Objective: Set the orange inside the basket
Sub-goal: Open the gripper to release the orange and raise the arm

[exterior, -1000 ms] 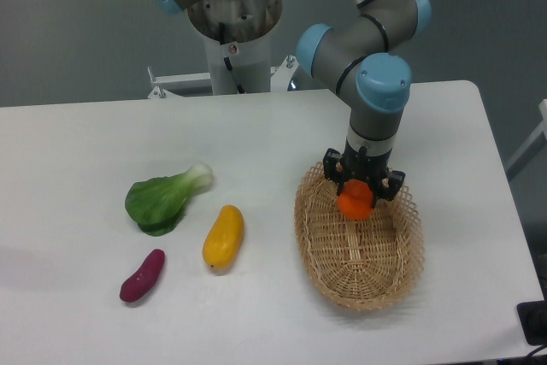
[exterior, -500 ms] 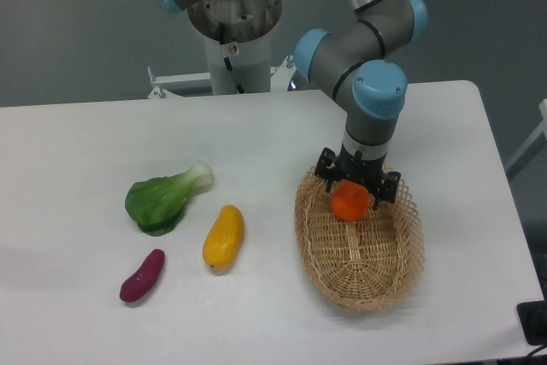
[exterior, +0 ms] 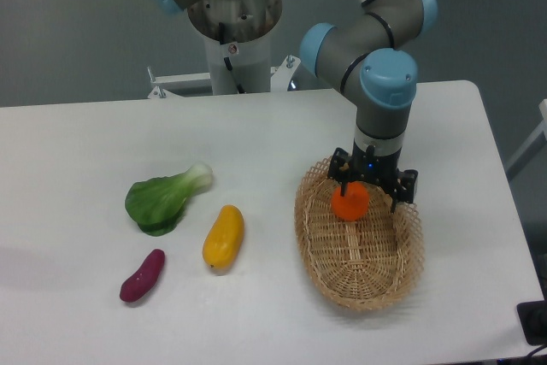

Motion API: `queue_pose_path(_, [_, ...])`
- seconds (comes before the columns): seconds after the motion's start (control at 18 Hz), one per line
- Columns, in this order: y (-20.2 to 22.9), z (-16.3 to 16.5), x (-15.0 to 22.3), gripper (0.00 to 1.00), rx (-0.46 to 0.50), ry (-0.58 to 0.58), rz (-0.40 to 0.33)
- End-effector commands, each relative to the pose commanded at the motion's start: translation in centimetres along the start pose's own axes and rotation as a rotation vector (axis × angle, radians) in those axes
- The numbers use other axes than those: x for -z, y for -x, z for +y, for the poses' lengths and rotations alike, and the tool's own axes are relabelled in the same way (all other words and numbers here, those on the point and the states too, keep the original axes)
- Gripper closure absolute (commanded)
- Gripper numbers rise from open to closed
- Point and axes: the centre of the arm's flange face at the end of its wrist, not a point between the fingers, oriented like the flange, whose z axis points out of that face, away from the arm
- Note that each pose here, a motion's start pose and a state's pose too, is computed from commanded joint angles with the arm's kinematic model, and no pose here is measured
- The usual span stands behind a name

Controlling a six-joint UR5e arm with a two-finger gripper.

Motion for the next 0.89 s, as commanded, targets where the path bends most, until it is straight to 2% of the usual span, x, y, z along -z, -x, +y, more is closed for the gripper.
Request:
queue_pose_path(0.28, [1.9, 0.4, 5.1, 0.00, -0.015, -0.005, -0.019])
queue_pose_path(0.44, [2.9, 1.6, 7.0, 0.00, -0.061, 0.028, 0.031])
queue_pose_path(0.56, [3.5, 2.0, 8.8, 0.00, -0.086, 0.033, 0.038])
queue_pose_path(0.89, [4.4, 2.5, 10.3, 0.00, -0.096, 0.037, 0.034])
